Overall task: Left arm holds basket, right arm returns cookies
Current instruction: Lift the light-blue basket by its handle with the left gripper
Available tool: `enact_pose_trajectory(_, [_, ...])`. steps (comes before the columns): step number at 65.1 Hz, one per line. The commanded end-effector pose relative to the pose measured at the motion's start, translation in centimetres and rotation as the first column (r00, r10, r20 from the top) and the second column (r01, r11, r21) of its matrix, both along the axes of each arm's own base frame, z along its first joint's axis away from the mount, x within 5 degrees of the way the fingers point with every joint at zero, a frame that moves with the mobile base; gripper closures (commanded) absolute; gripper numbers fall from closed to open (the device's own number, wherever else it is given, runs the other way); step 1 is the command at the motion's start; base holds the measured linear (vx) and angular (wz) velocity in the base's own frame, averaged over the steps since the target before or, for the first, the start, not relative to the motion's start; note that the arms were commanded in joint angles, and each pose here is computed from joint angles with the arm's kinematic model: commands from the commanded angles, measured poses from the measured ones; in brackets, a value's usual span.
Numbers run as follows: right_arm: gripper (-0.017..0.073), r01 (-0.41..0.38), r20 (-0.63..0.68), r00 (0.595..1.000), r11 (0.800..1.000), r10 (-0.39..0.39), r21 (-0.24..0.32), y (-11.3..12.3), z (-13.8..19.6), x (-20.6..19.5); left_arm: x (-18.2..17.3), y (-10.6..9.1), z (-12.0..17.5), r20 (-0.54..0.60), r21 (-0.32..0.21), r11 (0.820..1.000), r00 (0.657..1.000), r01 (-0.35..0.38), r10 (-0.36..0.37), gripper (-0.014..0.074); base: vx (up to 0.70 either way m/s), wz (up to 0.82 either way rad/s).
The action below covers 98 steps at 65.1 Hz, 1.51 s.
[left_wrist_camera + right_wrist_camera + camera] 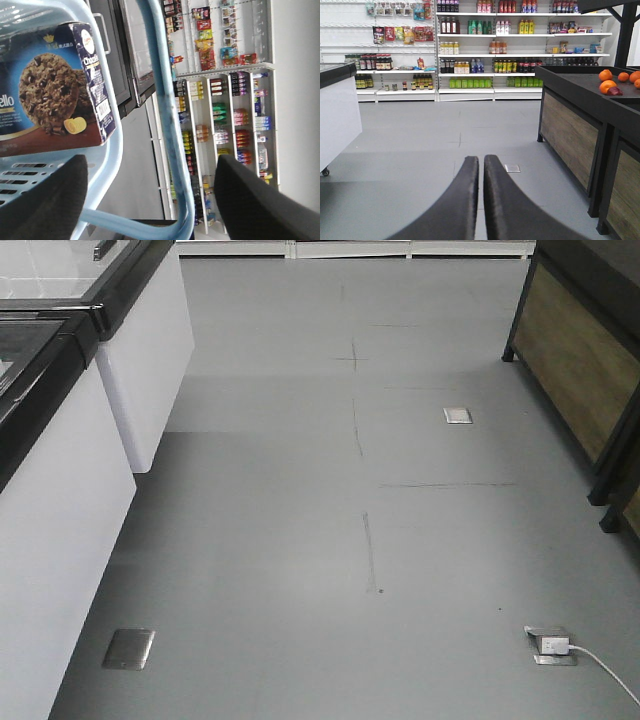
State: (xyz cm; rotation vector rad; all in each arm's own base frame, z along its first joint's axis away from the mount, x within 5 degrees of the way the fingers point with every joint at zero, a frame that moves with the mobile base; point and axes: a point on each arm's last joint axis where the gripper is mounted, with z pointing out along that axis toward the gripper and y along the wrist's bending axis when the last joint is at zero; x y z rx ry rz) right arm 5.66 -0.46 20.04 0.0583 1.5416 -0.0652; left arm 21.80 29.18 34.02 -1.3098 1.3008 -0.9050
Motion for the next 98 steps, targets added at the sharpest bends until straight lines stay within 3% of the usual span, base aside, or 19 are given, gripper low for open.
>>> enact_pose_trajectory(1, [0.0566,0.000,0.068,0.998,1.000,0.002,-0.020,0.0,0.1,-0.1,0.7,-0.5,2.7,0.168,0.037,0.999,0.986,0.016,-0.022,0.0076,0.00,0.00])
enact_pose_trajectory(8, [0.0566,0.000,0.068,0.998,1.000,0.002,-0.020,0.0,0.1,-0.1,1.6,-0.3,2.5,0.221,0.015,1.000,0.975,0.024,-0.027,0.0076,0.00,0.00])
enact_pose_trajectory(28, [0.0566,0.000,0.068,0.998,1.000,0.002,-0.020,0.0,0.1,-0.1,3.0,0.7,3.4,0.240,0.059,0.997,0.968,0.059,-0.071,0.0076,0.00,0.00])
enact_pose_trajectory(39, [0.0566,0.000,0.068,0.998,1.000,0.002,-0.020,0.0,0.1,-0.1,3.2,1.2,2.9,0.245,0.004,0.998,0.968,0.058,-0.057,0.0097,0.00,0.00])
enact_pose_trajectory(44, [0.0566,0.000,0.068,0.998,1.000,0.002,-0.020,0.0,0.1,-0.1,3.2,1.2,2.9,0.244,-0.001,0.999,0.968,0.055,-0.053,0.0147,0.00,0.00])
enact_pose_trajectory(50, [0.0566,0.000,0.068,0.998,1.000,0.002,-0.020,0.0,0.1,-0.1,3.2,1.3,2.8,0.240,-0.003,0.999,0.970,0.039,-0.038,0.0268,0.00,0.00])
enact_pose_trajectory(60, [0.0566,0.000,0.068,0.998,1.000,0.002,-0.020,0.0,0.1,-0.1,3.2,1.6,2.7,0.232,-0.003,1.000,0.973,0.016,-0.015,0.0601,0.00,0.00])
enact_pose_trajectory(77, [0.0566,0.000,0.068,0.998,1.000,0.002,-0.020,0.0,0.1,-0.1,3.6,2.0,1.9,0.232,-0.023,0.999,0.972,0.043,-0.037,0.0601,0.00,0.00])
enact_pose_trajectory(82, [0.0566,0.000,0.068,0.998,1.000,0.002,-0.020,0.0,0.1,-0.1,3.7,2.2,2.7,0.244,-0.008,0.999,0.969,0.038,-0.035,0.0601,0.00,0.00])
enact_pose_trajectory(87, [0.0566,0.000,0.068,0.998,1.000,0.002,-0.020,0.0,0.1,-0.1,4.1,2.0,4.9,0.276,0.041,0.998,0.960,0.048,-0.058,0.0601,0.00,0.00])
enact_pose_trajectory(98, [0.0566,0.000,0.068,0.998,1.000,0.002,-0.020,0.0,0.1,-0.1,5.5,-0.1,11.7,0.365,0.224,0.971,0.917,0.082,-0.162,0.0601,0.00,0.00])
